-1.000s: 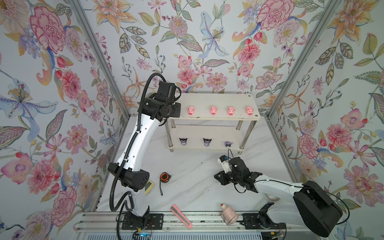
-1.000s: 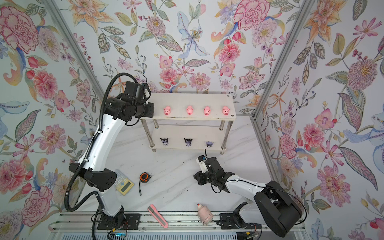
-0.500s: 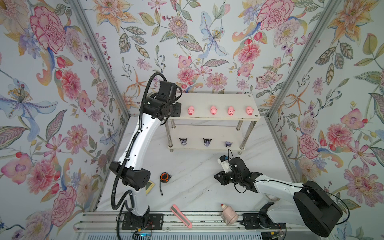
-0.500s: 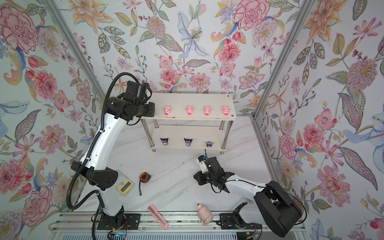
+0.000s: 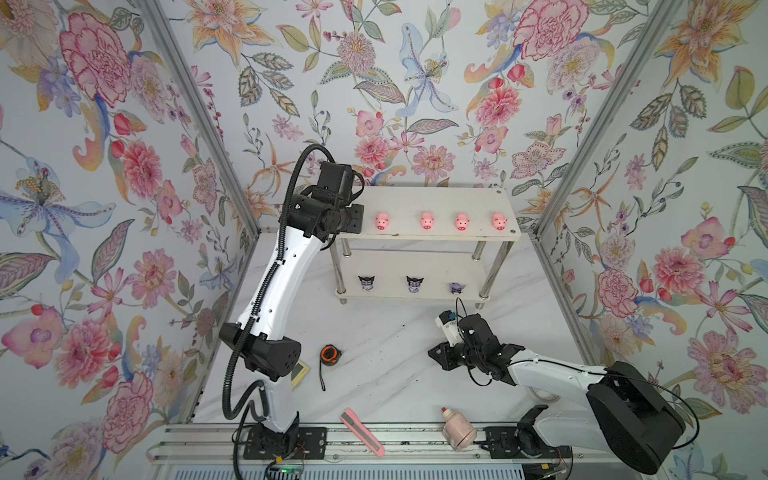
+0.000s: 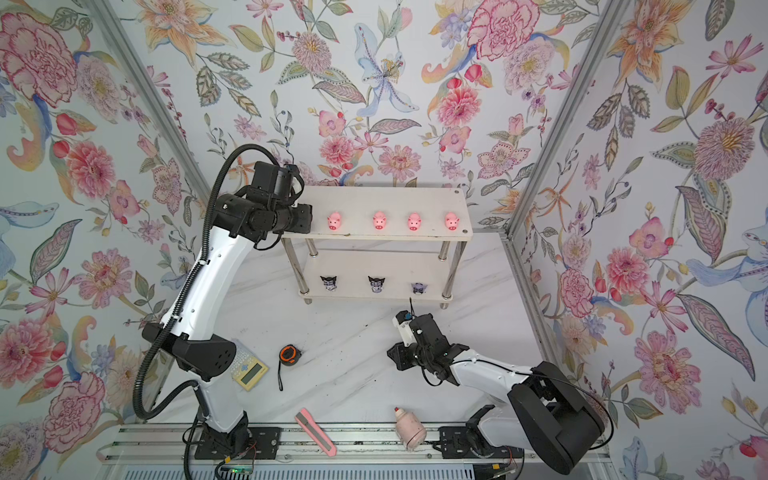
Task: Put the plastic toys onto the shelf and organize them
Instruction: 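Lower the pig beside the four pigs and open the left gripper, then withdraw the open left gripper from the upper shelf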
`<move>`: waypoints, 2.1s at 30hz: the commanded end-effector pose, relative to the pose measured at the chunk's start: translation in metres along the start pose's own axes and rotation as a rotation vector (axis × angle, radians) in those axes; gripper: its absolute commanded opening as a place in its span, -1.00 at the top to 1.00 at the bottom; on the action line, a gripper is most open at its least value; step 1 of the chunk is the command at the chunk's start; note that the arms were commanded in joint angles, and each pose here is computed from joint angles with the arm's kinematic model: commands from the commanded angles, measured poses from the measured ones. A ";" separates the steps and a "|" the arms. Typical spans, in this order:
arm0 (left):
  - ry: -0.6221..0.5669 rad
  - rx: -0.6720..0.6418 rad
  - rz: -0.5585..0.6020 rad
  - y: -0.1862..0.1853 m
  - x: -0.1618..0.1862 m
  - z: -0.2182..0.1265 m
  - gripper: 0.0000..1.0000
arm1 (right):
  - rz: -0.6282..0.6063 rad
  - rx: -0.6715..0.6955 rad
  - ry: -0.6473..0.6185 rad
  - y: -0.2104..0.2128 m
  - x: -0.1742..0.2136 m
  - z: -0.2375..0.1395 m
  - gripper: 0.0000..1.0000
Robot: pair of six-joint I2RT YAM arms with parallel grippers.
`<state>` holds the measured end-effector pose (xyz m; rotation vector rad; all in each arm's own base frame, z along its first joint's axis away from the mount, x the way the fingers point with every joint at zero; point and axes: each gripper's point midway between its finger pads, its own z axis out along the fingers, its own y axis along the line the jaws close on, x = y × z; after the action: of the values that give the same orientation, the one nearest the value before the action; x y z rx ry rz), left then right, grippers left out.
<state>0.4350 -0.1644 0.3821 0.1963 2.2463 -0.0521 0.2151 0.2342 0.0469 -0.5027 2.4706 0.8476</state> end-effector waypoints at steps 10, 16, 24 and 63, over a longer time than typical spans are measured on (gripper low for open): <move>-0.159 0.013 0.071 -0.038 -0.012 -0.076 -0.24 | 0.011 0.017 0.010 -0.004 0.001 0.003 0.67; -0.116 0.114 0.115 -0.088 0.003 -0.058 -0.27 | 0.012 0.019 0.011 -0.004 0.001 0.004 0.67; -0.079 0.080 0.142 -0.094 0.007 -0.034 -0.29 | 0.008 0.012 0.000 -0.002 -0.001 0.000 0.67; -0.143 0.078 0.103 -0.090 -0.017 -0.052 -0.13 | -0.010 0.049 -0.070 -0.009 -0.015 -0.017 0.72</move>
<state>0.4042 -0.2621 0.4024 0.3698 2.1201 -0.0701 0.2190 0.2305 0.0532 -0.4877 2.4505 0.8382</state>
